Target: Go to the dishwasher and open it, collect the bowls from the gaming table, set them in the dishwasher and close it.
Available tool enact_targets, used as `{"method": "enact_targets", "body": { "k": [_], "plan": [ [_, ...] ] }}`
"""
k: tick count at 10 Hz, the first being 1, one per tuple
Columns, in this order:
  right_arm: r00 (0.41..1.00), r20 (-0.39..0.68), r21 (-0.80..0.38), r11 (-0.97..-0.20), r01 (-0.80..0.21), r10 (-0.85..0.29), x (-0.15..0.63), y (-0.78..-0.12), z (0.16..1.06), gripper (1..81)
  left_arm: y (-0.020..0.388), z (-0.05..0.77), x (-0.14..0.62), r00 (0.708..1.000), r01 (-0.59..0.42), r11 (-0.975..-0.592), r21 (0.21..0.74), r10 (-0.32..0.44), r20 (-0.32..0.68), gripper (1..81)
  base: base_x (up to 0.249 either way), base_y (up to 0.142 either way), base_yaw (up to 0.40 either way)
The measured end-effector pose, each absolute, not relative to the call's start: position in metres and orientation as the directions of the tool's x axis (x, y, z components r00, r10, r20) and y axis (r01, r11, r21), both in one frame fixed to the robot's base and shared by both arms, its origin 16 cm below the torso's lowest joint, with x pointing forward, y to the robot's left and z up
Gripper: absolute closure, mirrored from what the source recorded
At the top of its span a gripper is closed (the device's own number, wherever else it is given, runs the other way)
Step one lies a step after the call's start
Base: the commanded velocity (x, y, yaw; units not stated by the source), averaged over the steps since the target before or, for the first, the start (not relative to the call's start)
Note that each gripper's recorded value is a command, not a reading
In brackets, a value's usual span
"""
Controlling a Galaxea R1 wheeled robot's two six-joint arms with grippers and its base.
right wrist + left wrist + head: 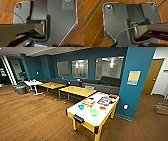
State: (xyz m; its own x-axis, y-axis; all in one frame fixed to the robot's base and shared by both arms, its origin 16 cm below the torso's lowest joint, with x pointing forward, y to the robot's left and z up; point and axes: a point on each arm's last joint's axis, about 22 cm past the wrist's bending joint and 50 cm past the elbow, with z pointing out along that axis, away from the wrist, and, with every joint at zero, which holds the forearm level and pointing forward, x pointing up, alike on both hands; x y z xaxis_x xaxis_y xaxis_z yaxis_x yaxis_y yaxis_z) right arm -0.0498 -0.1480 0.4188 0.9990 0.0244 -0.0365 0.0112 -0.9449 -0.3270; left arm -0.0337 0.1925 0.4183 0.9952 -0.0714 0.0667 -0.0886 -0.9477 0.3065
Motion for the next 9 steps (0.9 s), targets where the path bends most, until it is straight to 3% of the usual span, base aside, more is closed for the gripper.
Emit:
{"method": "enact_targets", "body": {
  "k": [9],
  "plan": [
    [0.999, -0.038, -0.327, -0.945, 0.01, 0.024, -0.0509, -0.1483, 0.4188, 1.0, 0.1923, 0.4183, -0.0339, 0.995, -0.088, -0.948, 0.307, -0.071, 0.066, 1.0, 0.165, 0.071, 0.0]
  ]
}}
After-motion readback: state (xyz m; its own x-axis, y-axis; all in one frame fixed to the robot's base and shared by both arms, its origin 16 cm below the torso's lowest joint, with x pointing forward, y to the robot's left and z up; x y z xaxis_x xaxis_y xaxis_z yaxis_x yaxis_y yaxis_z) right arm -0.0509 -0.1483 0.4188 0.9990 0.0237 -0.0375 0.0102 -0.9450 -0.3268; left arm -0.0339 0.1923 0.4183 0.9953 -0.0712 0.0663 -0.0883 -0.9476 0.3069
